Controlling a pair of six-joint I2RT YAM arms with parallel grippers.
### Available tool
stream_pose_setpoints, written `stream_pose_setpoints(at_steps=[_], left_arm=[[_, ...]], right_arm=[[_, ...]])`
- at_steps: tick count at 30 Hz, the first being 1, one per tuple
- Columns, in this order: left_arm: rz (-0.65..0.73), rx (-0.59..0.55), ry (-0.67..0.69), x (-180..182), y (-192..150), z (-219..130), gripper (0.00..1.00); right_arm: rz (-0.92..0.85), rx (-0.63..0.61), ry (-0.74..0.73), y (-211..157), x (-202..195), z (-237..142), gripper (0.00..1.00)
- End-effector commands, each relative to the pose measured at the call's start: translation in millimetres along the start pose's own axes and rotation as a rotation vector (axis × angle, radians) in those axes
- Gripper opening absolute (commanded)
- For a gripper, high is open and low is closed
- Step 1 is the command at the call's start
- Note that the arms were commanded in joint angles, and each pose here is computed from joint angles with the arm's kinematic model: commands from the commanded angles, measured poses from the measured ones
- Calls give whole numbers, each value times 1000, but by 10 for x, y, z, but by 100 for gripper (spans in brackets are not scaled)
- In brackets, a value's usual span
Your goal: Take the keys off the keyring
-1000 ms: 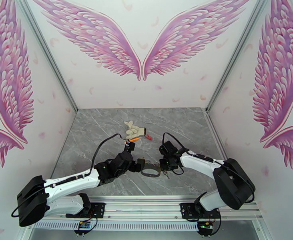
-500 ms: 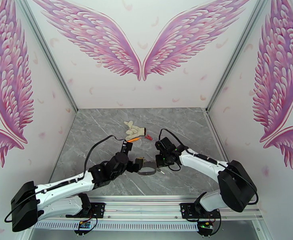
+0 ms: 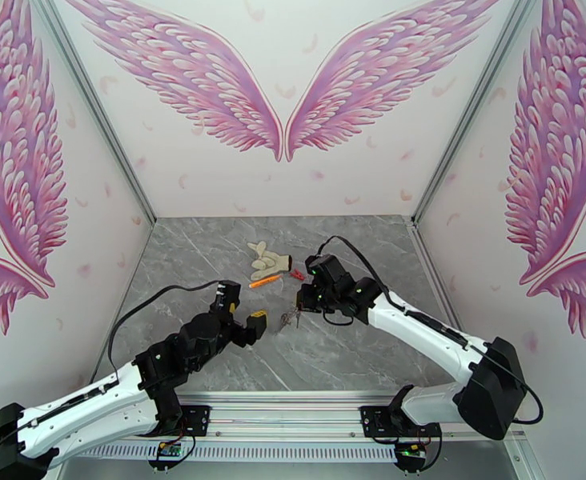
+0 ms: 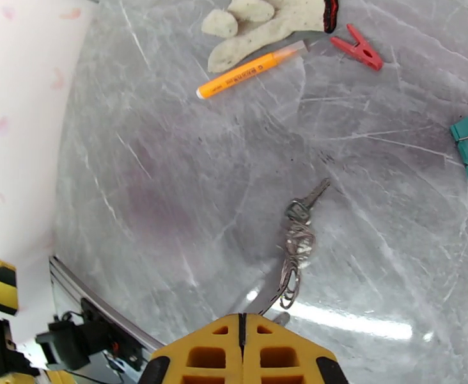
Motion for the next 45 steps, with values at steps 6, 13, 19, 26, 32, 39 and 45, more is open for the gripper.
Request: stream_pose_setpoints(at_steps=[6,13,19,26,32,39,45], left_arm=[[18,-17,-88,-136,-20,-54,77],[78,-106,-120,-186,31,-40,70],[165,-172,-203,-237,81,-8,68],[206,-182,-271,-160,208,129,66],[218,-114,-327,-195,251,370,61],[216,-152,-302,-220,263,606,53],[205,-196,-211,-193,347,745,48]], right_arm=[[230,-263,68,323,293,-416,0],[332,-347,77,418,397,-530,0],[343,-378,114,537,566,-613,0],[335,-376,138,542,667,-627,0],[342,-383,156,543,687,-659,0],[369,-394,173,518,670,-698,0],[375,-399,180,505,662,-715,0]])
Point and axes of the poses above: each hand's point on the last joint's axis, 136 mm out from that joint toward the fingers, its own z axis out along the fingers, its own x axis along the line the jaws close on, y = z × x, the point moved 8 cm from there along -z, back along the fingers, and after that the axes turned 3 degrees about -z, right-handed, at the moved point
